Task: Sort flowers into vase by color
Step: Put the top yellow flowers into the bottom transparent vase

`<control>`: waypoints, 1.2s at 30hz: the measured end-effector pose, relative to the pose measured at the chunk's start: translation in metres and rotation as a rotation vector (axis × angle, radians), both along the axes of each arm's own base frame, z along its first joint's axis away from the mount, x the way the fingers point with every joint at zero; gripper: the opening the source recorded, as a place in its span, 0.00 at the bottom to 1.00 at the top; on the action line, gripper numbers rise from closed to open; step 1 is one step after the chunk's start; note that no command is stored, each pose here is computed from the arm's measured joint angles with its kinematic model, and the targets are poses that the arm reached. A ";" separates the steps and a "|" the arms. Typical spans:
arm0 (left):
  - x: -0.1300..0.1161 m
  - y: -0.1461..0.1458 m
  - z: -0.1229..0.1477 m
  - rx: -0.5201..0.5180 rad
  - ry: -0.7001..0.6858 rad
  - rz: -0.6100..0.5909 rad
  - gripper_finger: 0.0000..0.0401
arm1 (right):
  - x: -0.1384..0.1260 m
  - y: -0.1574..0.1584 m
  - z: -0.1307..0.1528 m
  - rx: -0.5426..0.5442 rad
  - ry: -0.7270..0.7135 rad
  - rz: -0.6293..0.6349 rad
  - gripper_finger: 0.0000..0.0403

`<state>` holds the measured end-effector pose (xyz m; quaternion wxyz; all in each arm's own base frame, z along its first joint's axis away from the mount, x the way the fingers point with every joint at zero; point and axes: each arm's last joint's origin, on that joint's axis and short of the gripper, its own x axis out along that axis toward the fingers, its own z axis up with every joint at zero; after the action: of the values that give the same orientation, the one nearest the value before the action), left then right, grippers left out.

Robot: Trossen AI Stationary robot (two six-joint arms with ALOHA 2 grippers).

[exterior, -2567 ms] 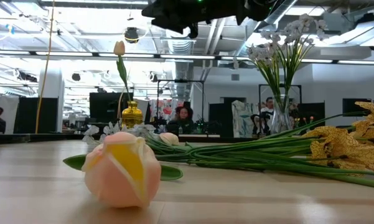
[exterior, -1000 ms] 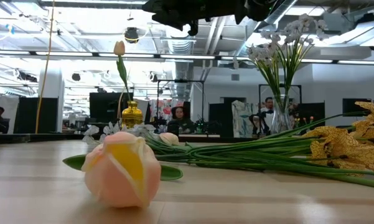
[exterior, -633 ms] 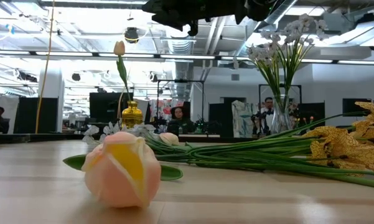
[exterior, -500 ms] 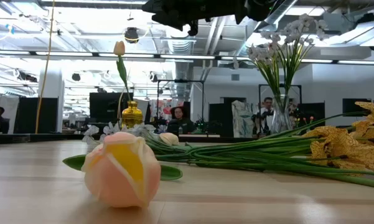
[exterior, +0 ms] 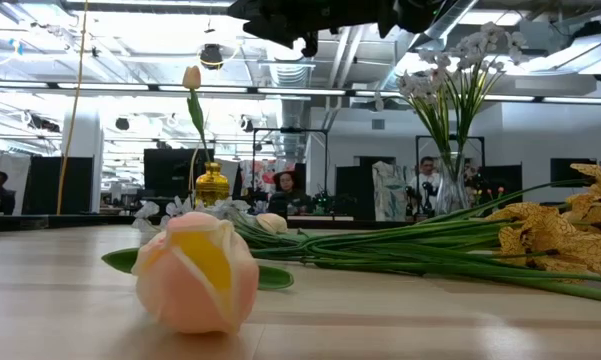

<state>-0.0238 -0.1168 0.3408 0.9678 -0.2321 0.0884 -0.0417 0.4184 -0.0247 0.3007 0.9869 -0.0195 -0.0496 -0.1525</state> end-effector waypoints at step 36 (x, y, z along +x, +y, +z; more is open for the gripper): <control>0.001 0.015 0.007 0.029 0.048 0.011 0.01 | 0.000 0.001 0.000 -0.001 0.000 0.006 0.58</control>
<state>-0.0223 -0.1021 0.3475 0.9689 -0.2193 0.1109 -0.0296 0.4185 -0.0238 0.3007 0.9873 -0.0196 -0.0499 -0.1494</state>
